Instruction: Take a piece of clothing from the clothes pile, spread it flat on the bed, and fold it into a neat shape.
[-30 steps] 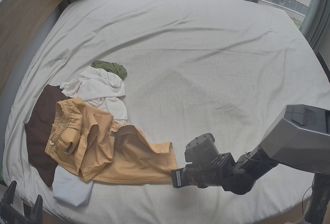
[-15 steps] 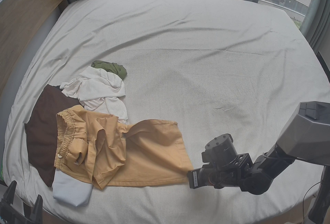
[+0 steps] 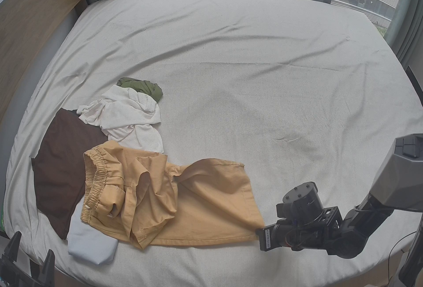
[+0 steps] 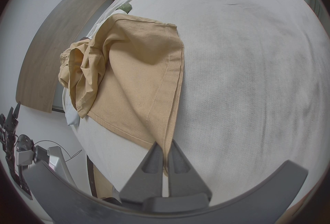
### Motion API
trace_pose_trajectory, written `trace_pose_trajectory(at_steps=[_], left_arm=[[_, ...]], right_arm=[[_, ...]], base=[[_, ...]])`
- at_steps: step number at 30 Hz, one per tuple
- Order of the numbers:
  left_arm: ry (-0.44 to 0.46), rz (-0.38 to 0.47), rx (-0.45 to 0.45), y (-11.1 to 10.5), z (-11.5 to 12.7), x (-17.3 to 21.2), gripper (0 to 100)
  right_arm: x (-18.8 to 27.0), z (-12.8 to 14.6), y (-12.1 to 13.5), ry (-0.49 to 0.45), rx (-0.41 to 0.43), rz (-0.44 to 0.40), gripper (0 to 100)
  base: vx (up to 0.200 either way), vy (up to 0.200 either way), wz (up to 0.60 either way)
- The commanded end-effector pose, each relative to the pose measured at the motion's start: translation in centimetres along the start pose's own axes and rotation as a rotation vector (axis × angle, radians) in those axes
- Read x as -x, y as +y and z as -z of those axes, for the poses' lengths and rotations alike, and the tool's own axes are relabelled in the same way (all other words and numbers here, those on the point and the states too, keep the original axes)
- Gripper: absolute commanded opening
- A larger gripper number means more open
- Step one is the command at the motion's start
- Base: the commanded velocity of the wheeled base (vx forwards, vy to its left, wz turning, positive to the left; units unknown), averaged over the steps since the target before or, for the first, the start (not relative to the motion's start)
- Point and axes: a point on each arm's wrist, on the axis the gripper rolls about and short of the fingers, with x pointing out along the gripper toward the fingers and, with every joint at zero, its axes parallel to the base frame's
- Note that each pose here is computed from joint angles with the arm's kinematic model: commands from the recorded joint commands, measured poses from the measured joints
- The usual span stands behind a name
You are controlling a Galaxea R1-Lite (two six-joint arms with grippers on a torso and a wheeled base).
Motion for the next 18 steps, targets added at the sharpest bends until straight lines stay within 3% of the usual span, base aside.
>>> trace_pose_trajectory(at_steps=[1,18], left_arm=[[0.001,-0.002,0.0,0.0,0.5,0.0,100],[0.001,0.0,0.0,0.0,0.5,0.0,100]], right_arm=[[1.1,0.2,-0.6,-0.01,-0.01,0.011,0],[5.4,1.4,-5.3,-0.015,-0.097,0.116,0]], base=[[0.0,0.0,0.0],[0.0,0.0,0.0]])
